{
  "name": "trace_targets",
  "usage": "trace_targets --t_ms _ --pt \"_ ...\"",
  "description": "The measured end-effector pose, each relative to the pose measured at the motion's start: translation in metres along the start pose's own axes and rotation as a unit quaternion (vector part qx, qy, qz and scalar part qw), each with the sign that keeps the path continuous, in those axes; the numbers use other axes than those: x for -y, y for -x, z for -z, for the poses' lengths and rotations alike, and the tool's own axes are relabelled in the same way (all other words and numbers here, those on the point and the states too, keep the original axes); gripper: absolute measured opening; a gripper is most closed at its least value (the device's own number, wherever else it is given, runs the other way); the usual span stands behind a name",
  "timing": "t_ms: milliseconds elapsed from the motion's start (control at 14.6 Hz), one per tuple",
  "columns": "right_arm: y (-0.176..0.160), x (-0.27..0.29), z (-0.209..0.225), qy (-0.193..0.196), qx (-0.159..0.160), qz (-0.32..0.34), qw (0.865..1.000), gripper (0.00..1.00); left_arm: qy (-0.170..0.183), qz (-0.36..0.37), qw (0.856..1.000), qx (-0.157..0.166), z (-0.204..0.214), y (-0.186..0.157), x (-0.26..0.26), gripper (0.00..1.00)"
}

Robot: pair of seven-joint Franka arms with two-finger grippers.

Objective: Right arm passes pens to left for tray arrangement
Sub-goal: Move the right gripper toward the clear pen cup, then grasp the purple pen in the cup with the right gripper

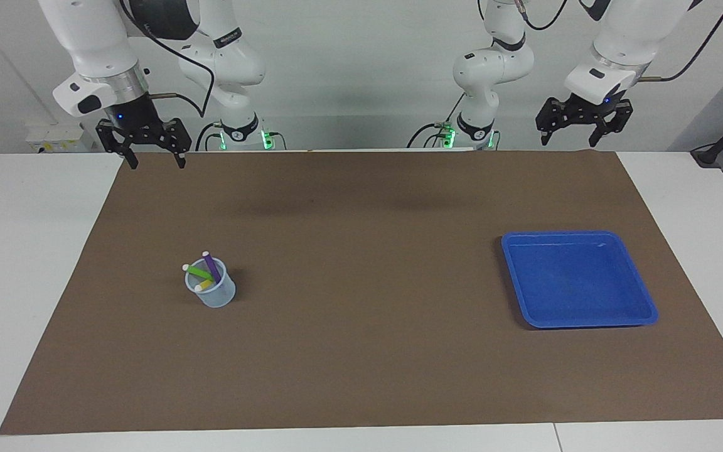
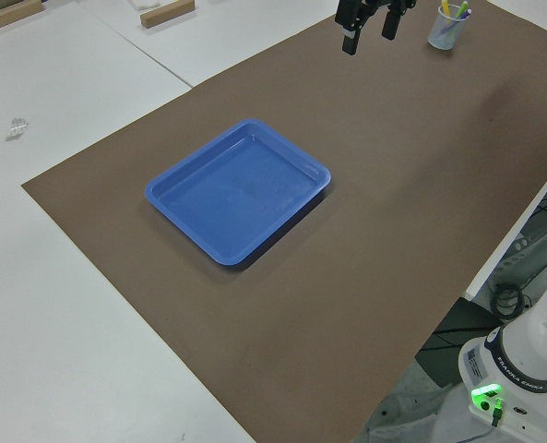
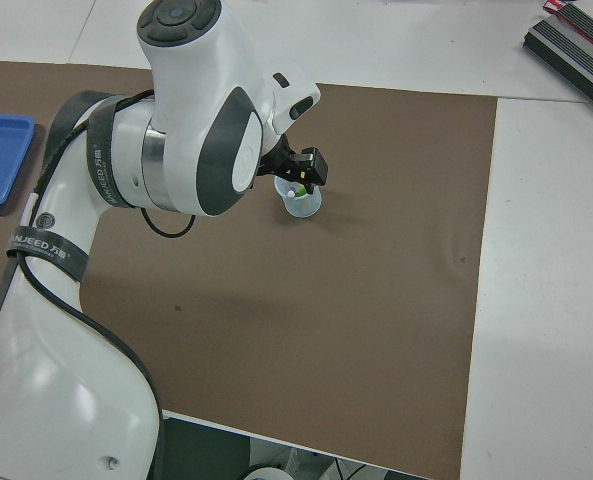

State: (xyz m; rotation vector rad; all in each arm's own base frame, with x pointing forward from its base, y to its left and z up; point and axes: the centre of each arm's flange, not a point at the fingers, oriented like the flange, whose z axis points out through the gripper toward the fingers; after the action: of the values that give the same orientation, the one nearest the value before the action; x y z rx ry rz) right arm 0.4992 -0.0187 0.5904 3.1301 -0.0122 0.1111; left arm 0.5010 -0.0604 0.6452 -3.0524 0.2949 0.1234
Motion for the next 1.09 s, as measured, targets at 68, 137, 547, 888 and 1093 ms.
trace_targets --t_ms 68,137,547,888,1093 --pt "-0.003 -0.003 -0.005 -0.010 -0.004 -0.007 1.000 1.00 0.000 0.000 1.000 0.000 0.000 0.000 0.000 1.00" --pt "-0.005 -0.005 -0.008 -0.026 -0.006 -0.015 1.000 1.00 0.000 0.000 1.000 0.000 0.000 0.000 0.000 1.00" --pt "-0.017 -0.002 -0.017 -0.045 -0.028 0.051 0.997 0.85 0.000 0.000 1.000 0.000 0.000 0.000 0.000 1.00" --pt "-0.026 0.019 -0.034 -0.038 -0.062 0.146 0.987 0.78 0.000 0.000 1.000 0.000 0.000 0.000 0.000 1.00" --pt "-0.028 0.017 -0.051 -0.037 -0.060 0.169 0.983 0.78 0.000 0.000 1.000 0.000 0.000 0.000 0.000 1.00"
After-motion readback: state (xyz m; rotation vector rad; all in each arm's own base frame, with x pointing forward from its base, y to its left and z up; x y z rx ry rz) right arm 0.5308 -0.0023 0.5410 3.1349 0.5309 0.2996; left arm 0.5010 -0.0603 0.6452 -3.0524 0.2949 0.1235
